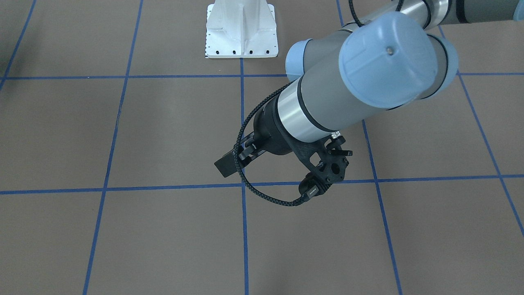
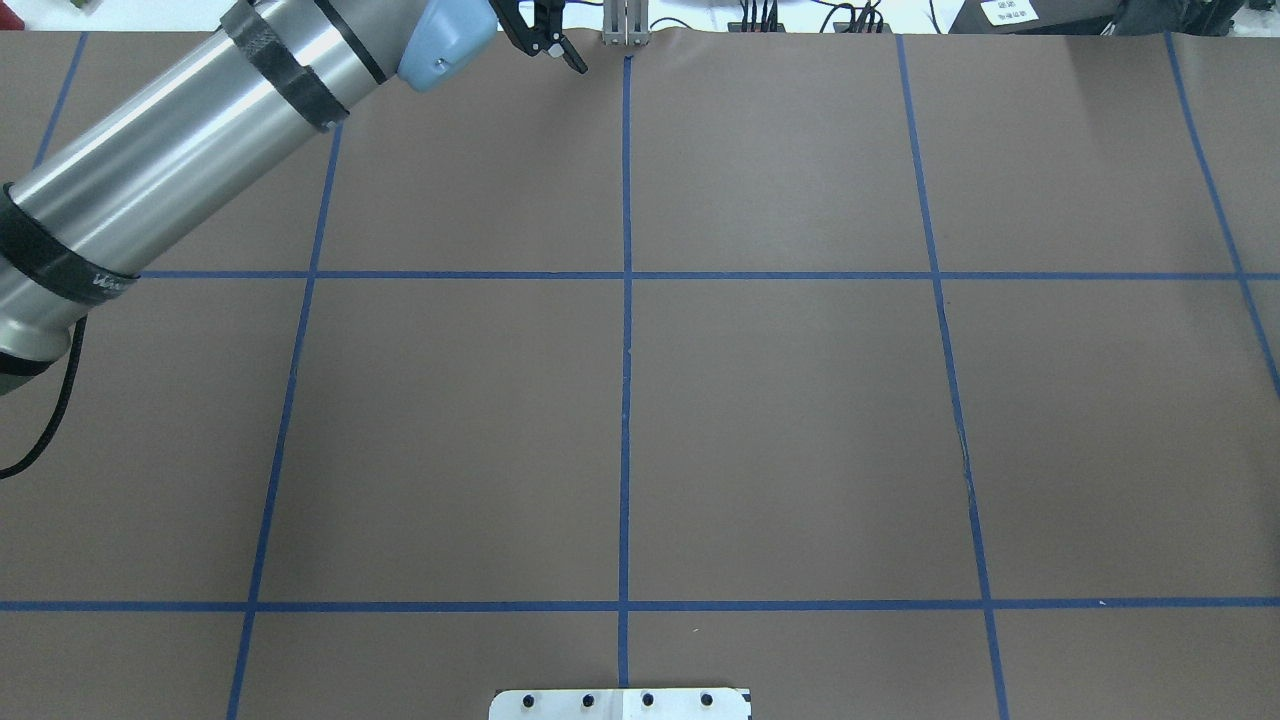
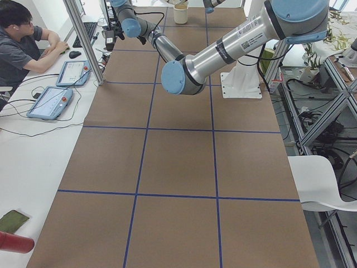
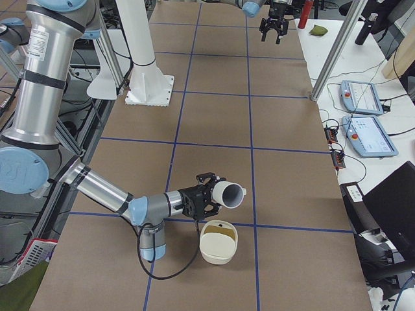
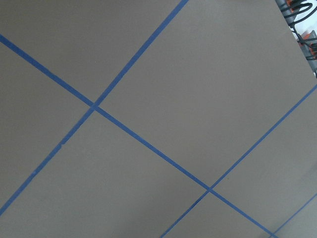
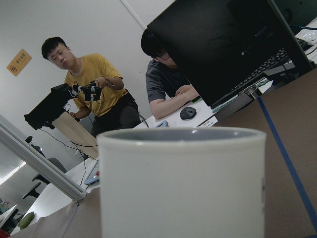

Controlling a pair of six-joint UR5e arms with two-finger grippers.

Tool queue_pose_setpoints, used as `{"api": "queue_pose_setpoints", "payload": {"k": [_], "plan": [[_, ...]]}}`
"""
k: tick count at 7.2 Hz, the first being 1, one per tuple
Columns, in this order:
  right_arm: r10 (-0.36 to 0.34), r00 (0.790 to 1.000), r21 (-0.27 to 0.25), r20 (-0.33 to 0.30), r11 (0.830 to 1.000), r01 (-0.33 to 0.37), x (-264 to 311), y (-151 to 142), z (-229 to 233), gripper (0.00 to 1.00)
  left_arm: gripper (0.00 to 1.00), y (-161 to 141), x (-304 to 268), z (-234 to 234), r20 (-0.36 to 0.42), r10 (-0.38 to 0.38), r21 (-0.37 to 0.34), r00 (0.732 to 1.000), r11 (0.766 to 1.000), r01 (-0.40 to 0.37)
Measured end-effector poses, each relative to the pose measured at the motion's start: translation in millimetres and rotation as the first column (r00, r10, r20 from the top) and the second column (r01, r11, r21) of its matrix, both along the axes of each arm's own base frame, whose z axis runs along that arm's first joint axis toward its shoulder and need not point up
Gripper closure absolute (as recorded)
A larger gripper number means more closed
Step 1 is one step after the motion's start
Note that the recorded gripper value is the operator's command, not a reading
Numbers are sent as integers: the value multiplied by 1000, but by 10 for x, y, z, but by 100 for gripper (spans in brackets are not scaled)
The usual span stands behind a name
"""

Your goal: Left arm hands cup to right arm to dump lemon

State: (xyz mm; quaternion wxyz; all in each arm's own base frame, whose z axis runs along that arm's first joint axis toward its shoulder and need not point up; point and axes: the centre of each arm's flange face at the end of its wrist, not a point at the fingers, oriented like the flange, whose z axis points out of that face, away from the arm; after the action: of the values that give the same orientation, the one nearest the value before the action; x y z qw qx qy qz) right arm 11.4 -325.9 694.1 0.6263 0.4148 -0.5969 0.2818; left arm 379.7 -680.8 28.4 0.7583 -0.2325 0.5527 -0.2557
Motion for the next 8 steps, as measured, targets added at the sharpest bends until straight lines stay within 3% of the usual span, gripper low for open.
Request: {"api": "queue_pose_setpoints", "payload": {"k": [2,4,6,8], "plan": [[-20,990,22,-140,999,24,-162,-490,-507,90,0,-28,11,135,13,-1,31,1000,1000,1],[-19,942,45,-335,998,37,-327,-1076,-1146,90,0,-53,12,238,22,0,44,1000,999,-1],[-24,867,56,-497,997,59,-497,-1656,-1682,90,0,-61,15,263,25,3,54,1000,999,-5],[-39,764,55,-644,994,97,-720,-2215,-2122,91,0,-61,17,269,25,5,57,1000,998,-6]]}}
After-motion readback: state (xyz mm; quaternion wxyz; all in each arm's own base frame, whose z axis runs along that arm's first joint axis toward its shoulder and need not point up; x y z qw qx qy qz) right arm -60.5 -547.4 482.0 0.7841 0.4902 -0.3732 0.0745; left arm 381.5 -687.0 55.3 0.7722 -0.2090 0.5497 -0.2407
